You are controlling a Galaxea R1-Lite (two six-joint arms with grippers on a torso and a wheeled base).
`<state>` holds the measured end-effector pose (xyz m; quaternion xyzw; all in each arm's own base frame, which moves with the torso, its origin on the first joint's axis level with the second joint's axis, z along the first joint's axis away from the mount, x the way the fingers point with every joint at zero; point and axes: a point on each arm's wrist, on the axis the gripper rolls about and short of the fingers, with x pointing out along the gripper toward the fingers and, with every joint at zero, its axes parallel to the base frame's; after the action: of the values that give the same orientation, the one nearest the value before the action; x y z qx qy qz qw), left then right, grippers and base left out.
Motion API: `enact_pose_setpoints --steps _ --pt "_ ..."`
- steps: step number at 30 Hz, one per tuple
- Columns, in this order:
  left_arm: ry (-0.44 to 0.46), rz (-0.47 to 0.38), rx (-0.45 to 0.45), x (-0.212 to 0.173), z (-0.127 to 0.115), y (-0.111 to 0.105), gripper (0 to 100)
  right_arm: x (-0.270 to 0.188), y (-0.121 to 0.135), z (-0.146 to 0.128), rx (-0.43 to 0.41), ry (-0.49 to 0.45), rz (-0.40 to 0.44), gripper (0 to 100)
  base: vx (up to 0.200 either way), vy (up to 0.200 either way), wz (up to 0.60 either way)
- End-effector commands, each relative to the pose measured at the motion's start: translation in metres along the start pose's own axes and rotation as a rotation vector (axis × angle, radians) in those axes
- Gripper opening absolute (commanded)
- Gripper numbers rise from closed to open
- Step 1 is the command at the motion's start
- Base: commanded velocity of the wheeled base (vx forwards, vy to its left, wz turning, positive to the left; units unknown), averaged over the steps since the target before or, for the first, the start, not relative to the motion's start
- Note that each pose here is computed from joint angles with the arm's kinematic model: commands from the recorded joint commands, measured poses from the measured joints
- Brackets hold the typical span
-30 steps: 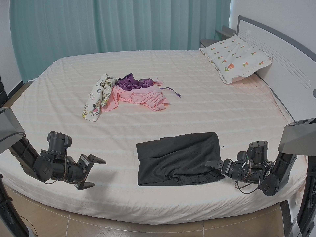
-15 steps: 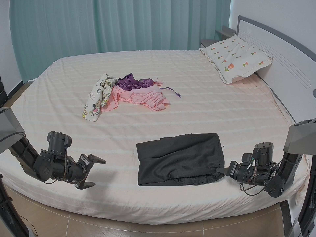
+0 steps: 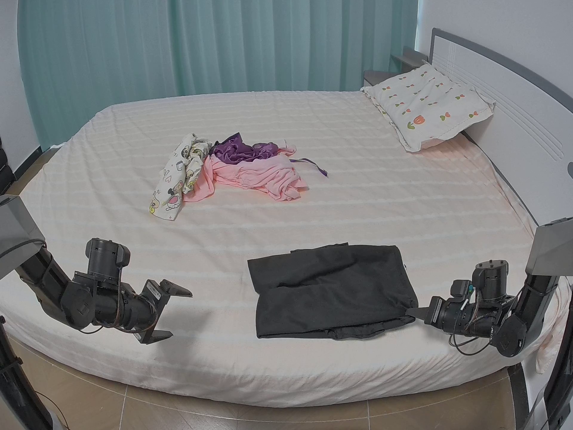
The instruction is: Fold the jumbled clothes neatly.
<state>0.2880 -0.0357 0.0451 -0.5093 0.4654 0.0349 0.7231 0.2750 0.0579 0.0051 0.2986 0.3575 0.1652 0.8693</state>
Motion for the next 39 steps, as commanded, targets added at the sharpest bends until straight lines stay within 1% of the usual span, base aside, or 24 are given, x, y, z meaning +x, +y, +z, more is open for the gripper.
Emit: enact_pose_setpoints --steps 1,6,10,11,15,21,24,26,28,29,32,33,34,36,39 --pt "0.0 0.0 0.0 0.0 0.0 0.0 100 -0.001 -0.004 -0.002 0.009 0.01 -0.015 0 0.0 0.0 0.0" --pt "0.0 0.0 0.0 0.0 0.0 0.0 100 -0.001 -0.008 -0.007 -0.026 0.035 -0.032 0 0.0 0.0 0.0" --pt "0.0 0.0 0.0 0.0 0.0 0.0 100 -0.001 -0.01 -0.009 -0.027 0.054 -0.045 0 0.0 0.0 0.0" --pt "0.0 0.0 0.0 0.0 0.0 0.0 100 0.0 -0.011 -0.009 -0.028 0.059 -0.048 100 0.0 0.0 0.0" --pt "0.0 0.0 0.0 0.0 0.0 0.0 100 0.0 -0.01 -0.006 -0.031 0.048 -0.046 100 0.0 0.0 0.0" --pt "0.001 0.002 0.0 0.001 0.0 0.0 100 0.005 -0.012 0.022 -0.03 -0.059 -0.015 100 0.0 0.0 0.0" --pt "-0.001 0.001 0.0 0.001 0.0 0.0 100 0.016 -0.01 0.038 -0.013 -0.106 0.014 100 0.0 0.0 0.0" --pt "-0.001 0.001 0.0 0.001 0.0 0.0 100 0.028 -0.009 0.048 0.026 -0.133 0.035 100 0.0 0.0 0.0" --pt "0.001 0.002 0.0 0.001 0.0 0.0 100 0.04 -0.011 0.052 0.06 -0.14 0.043 100 0.0 0.0 0.0" --pt "0.0 0.002 -0.001 0.001 0.0 0.0 100 0.045 -0.013 0.055 0.068 -0.147 0.049 100 0.0 0.0 0.0" --pt "0.001 0.005 -0.002 0.001 0.0 0.001 100 0.066 -0.015 0.073 0.055 -0.187 0.077 100 0.0 0.0 0.0" --pt "0.001 0.005 -0.002 0.001 0.0 0.001 100 0.066 -0.015 0.073 0.055 -0.187 0.077 100 0.0 0.0 0.0" --pt "0.001 0.005 -0.002 0.001 0.0 0.001 100 0.076 -0.016 0.08 0.05 -0.193 0.085 100 0.0 0.0 0.0" --pt "0.002 0.004 -0.001 0.001 0.0 0.001 100 0.087 -0.015 0.084 0.047 -0.187 0.087 100 0.0 0.0 0.0" --pt "0.002 0.004 -0.001 0.001 0.0 0.001 100 0.094 -0.014 0.09 0.05 -0.181 0.084 100 0.0 0.0 0.0"
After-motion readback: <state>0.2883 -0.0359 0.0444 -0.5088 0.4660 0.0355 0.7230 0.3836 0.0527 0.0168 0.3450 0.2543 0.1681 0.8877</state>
